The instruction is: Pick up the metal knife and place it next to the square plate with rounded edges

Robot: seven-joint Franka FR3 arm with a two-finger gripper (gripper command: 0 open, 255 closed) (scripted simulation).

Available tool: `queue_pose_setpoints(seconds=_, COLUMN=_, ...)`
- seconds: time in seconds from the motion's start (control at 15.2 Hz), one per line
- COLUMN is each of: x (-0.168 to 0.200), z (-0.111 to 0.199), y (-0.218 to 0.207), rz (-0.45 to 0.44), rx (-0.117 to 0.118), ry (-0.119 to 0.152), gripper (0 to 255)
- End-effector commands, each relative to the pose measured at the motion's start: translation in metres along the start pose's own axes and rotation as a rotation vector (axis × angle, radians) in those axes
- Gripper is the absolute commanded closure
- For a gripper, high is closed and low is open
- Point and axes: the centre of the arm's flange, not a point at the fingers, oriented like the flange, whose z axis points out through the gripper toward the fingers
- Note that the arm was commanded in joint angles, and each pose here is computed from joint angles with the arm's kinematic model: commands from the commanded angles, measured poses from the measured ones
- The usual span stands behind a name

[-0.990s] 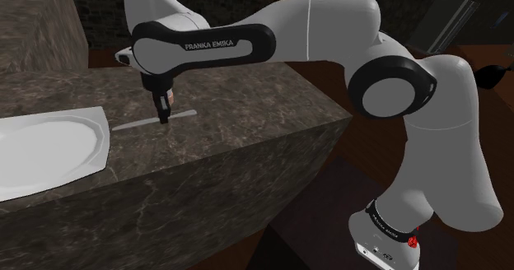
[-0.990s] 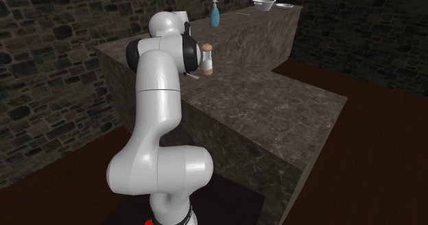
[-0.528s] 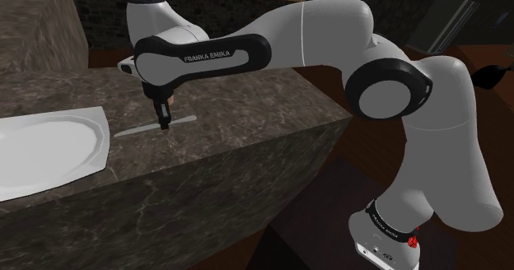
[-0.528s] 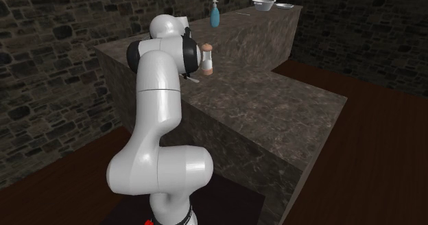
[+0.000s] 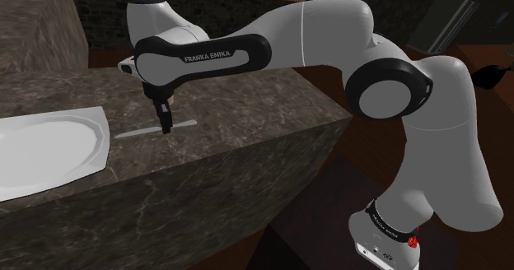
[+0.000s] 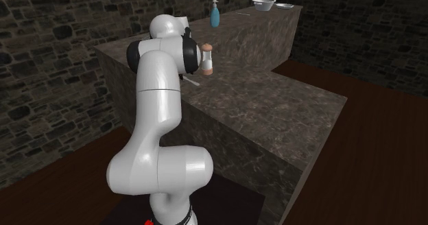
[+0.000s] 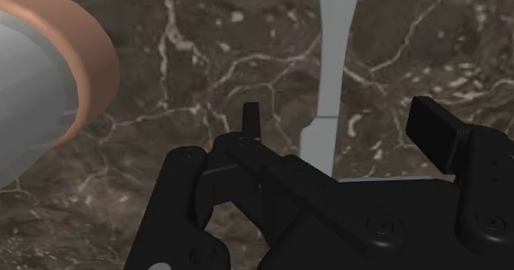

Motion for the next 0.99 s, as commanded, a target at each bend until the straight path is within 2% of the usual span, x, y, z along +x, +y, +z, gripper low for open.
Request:
queue_pose_setpoints(seconds=0.0, x=0.0, z=0.0, y=0.0, rz=0.0, rx=0.0, ry=0.0, gripper=0)
queue_pose_setpoints(seconds=0.13, x=0.0, z=0.0, y=0.0, rz=0.0, rx=0.0, ry=0.0, gripper=0)
queue_pose_setpoints(seconds=0.4, x=0.0, z=-0.05, y=0.0, rz=0.0, rx=0.0, ry=0.0, gripper=0)
queue_pose_setpoints(seconds=0.92, x=0.0, z=-0.05, y=0.0, rz=0.0, rx=0.0, ry=0.0, gripper=0)
